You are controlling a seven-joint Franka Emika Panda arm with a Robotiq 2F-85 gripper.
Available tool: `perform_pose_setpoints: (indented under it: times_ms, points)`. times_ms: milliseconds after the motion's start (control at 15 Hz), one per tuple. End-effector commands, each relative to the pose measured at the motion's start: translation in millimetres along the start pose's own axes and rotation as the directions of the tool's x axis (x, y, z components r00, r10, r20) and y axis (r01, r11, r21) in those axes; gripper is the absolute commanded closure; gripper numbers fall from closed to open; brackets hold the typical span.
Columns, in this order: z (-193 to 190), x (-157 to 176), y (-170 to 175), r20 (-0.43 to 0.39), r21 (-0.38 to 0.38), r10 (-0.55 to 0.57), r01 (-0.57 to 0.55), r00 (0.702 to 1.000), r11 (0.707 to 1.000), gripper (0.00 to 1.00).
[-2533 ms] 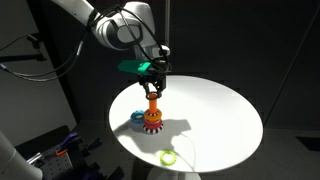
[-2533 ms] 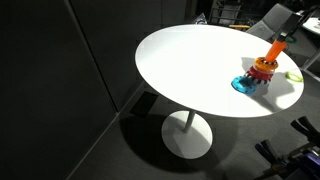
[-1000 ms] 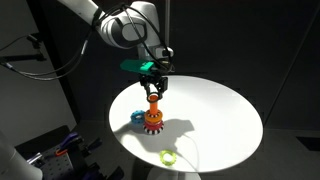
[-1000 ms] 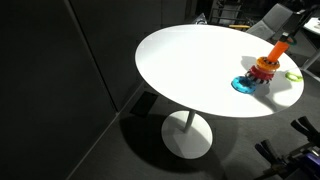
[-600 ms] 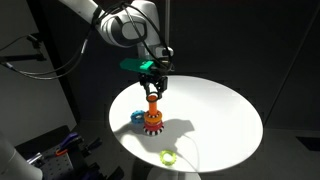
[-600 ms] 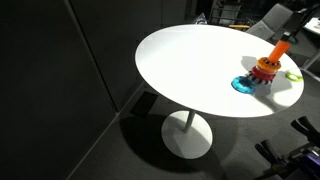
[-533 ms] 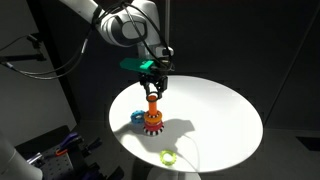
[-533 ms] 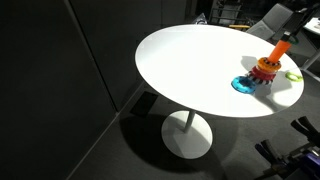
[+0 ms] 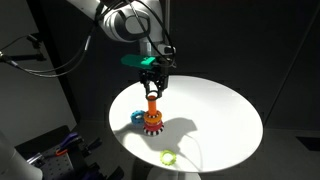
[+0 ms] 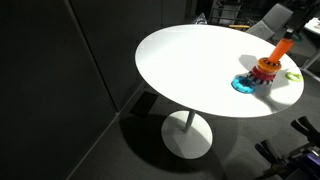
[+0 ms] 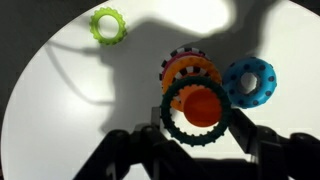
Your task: Put the dark green ring around the orange rod
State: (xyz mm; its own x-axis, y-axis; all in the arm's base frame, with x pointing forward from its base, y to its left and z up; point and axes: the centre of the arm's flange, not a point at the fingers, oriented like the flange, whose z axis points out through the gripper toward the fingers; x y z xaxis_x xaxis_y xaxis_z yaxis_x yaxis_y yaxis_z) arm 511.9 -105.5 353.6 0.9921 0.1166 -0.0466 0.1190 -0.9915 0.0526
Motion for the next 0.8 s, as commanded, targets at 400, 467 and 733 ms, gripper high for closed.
perform_pose_setpoints:
  times_ms: [400, 467, 733]
  points:
    - [3.9, 17.2, 3.4, 0.061, 0.027, 0.015, -0.017, 0.998, 0.999, 0.55]
    - [4.7, 18.8, 3.1, 0.062, 0.028, 0.014, -0.016, 0.998, 0.999, 0.55]
    - [6.6, 24.6, 0.0, 0.069, 0.039, 0.005, -0.007, 0.998, 0.999, 0.55]
